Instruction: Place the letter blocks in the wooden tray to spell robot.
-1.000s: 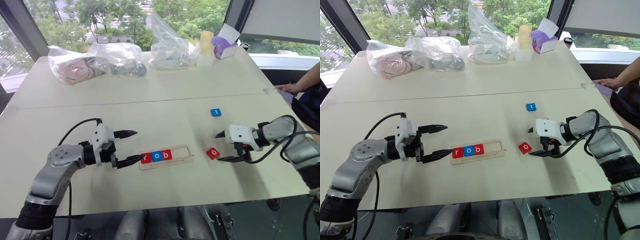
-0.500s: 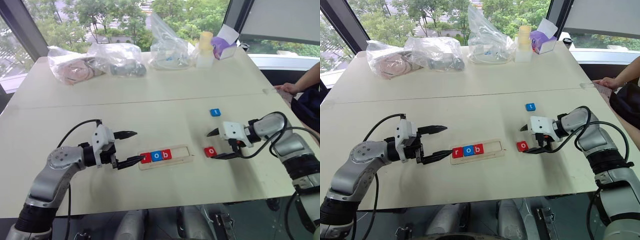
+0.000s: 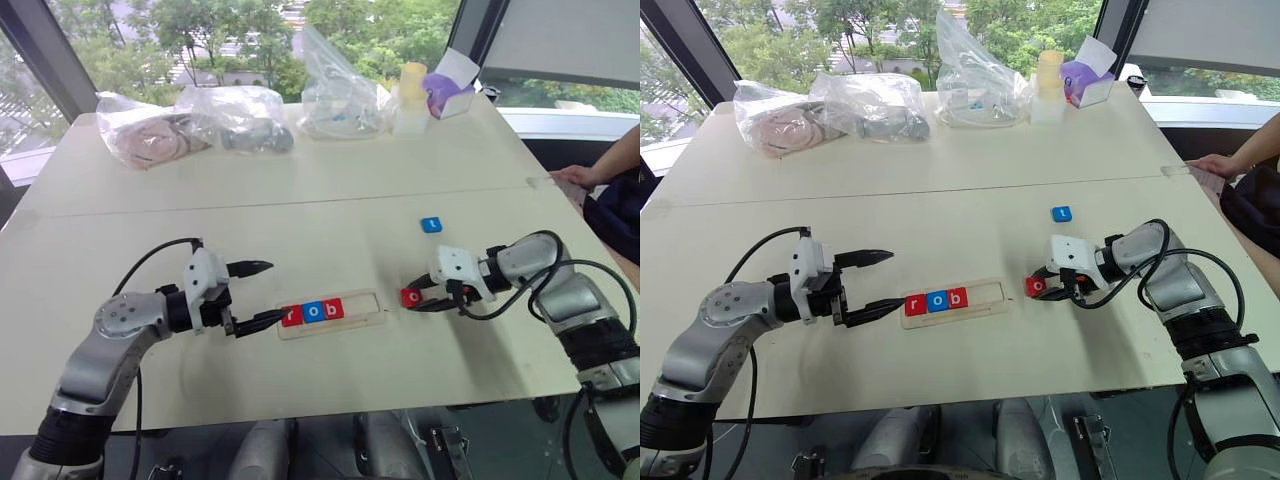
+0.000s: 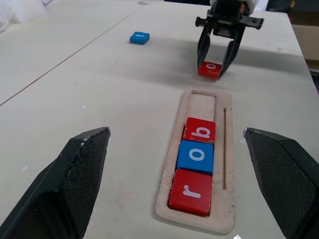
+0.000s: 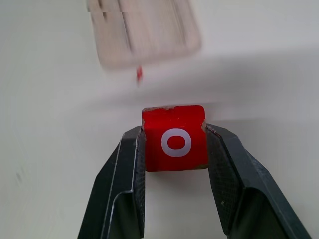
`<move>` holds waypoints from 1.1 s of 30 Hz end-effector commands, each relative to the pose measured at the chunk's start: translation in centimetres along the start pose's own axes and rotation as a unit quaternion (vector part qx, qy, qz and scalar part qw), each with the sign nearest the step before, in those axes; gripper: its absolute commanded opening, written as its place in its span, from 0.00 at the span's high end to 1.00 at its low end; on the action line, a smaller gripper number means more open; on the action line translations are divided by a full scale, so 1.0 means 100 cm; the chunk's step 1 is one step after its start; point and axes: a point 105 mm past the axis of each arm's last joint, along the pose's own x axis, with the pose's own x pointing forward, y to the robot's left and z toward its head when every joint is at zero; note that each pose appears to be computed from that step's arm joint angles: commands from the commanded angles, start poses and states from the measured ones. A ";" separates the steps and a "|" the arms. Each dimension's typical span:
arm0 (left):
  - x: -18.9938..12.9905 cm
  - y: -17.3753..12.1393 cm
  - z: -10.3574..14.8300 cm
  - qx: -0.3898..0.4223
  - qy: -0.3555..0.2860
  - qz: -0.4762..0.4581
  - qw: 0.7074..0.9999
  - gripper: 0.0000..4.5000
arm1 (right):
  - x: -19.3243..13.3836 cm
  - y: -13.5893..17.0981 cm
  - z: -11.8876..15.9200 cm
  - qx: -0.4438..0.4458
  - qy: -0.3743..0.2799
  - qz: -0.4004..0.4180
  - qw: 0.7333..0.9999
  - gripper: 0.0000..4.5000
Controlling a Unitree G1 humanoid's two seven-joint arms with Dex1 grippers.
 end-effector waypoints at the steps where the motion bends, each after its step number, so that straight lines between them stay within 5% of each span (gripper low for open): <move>1: -0.001 -0.005 0.009 0.022 -0.003 -0.021 1.000 0.00 | 0.001 0.002 0.042 -0.046 -0.040 0.010 0.998 0.74; 14: -0.001 -0.003 0.012 0.026 -0.005 -0.012 1.000 0.00 | 0.055 0.012 0.077 -0.077 -0.062 0.046 0.994 0.74; 33: 0.001 -0.005 0.010 0.023 -0.007 -0.009 1.000 0.00 | 0.054 0.007 0.069 -0.071 -0.048 0.037 0.996 0.74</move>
